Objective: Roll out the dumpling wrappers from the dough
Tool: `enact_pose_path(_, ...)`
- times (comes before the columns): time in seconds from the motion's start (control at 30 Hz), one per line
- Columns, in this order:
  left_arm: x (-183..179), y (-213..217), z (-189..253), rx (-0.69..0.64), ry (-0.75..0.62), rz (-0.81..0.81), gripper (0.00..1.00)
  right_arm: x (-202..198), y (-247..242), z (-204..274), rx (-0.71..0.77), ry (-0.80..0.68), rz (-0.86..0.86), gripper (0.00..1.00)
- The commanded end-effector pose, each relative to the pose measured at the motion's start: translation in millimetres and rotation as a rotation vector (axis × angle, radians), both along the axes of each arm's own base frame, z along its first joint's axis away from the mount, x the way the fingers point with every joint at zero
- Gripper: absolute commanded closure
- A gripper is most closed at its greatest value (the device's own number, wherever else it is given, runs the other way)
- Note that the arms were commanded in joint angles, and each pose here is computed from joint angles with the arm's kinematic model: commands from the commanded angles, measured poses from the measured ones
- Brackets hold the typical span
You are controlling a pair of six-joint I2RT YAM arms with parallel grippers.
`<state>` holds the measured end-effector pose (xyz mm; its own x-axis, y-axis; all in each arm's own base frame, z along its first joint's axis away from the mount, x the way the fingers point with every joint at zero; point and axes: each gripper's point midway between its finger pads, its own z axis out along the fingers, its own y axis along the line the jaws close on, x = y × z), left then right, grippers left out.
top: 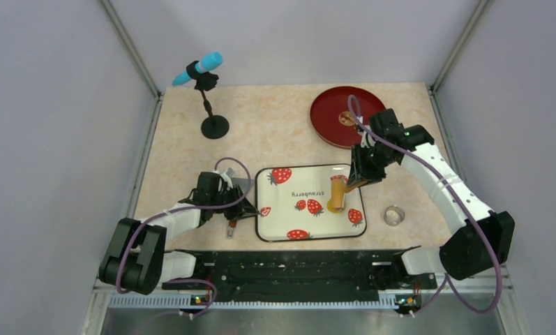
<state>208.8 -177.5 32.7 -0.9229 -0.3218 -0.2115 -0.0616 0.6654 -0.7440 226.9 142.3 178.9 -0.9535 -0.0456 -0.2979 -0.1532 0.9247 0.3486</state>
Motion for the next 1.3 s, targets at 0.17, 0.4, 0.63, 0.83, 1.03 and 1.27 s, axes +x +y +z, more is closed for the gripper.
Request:
enact_pose_path(0.17,5.6,12.4,-7.5,0.085,-0.039,0.017,0.97,13.5,-6.5,-15.4,-0.047,0.001,-0.001,1.00)
enact_pose_path(0.4,3.7,11.5,-10.7,0.081,-0.022,0.011,1.00,15.2,-12.7,-37.0,-0.099,0.025,0.013,1.00)
enact_pose_path(0.63,3.0,9.0,-9.1,0.065,-0.029,0.000,1.00,12.3,-16.2,-64.9,-0.182,0.062,0.037,1.00)
enact_pose_path(0.83,3.1,9.6,-10.0,0.067,-0.029,0.002,1.00,9.6,-30.2,-81.2,-0.313,0.084,0.036,1.00)
enact_pose_path(1.03,3.6,10.3,-10.4,0.074,-0.027,0.006,1.00,7.8,-49.9,-85.4,-0.431,0.089,0.018,1.00)
enact_pose_path(1.27,4.6,12.5,-10.4,0.087,-0.024,0.020,1.00,3.2,-47.8,-101.9,-0.512,0.136,0.047,1.00)
